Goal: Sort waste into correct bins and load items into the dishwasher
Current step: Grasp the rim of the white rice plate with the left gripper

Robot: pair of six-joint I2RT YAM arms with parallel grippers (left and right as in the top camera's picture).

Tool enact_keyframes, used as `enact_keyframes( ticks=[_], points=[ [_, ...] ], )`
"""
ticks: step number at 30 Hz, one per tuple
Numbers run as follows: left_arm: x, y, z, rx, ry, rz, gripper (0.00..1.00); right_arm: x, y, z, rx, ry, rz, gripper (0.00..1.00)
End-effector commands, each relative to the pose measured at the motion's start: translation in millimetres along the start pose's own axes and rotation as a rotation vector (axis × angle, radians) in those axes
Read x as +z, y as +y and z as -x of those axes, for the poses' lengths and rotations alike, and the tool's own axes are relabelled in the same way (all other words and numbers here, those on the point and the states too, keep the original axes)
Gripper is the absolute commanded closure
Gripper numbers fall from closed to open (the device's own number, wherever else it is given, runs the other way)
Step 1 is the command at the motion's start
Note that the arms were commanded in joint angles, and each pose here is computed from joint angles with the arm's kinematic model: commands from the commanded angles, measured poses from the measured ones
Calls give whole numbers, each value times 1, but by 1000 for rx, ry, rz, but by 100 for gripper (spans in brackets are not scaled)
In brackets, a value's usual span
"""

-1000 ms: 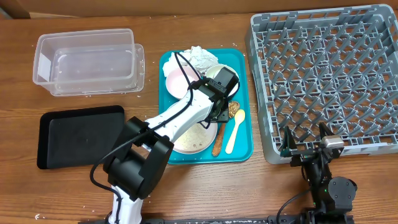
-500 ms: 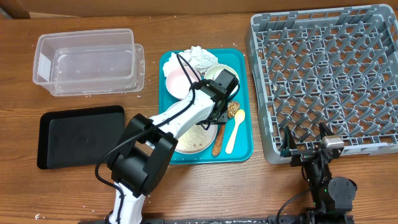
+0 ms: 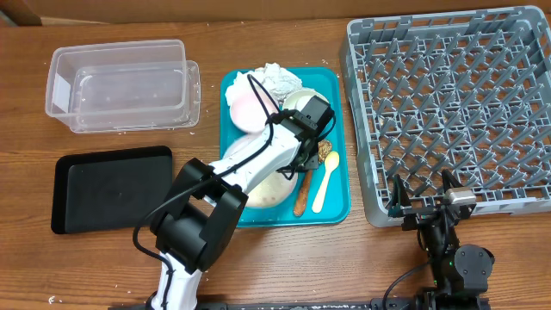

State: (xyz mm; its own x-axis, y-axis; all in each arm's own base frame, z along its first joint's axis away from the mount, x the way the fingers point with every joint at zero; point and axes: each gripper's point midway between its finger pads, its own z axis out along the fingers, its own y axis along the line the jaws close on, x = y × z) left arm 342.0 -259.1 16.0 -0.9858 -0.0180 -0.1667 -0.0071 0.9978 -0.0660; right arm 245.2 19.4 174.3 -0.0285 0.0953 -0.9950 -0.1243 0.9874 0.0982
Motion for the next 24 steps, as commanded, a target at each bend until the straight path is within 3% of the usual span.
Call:
enact_keyframes(
  ticks=[1,13,24],
  points=[
    [-4,-10,4,21,-9,3,96,0,-2,-2,-1,-4,-10,0],
    [-10,-8,-1,29,8,34,96,0,-2,-2,-1,-4,-10,0],
    [-48,-1,-7,36,80,96,96,0,-2,-2,-1,-4,-10,0]
  ],
)
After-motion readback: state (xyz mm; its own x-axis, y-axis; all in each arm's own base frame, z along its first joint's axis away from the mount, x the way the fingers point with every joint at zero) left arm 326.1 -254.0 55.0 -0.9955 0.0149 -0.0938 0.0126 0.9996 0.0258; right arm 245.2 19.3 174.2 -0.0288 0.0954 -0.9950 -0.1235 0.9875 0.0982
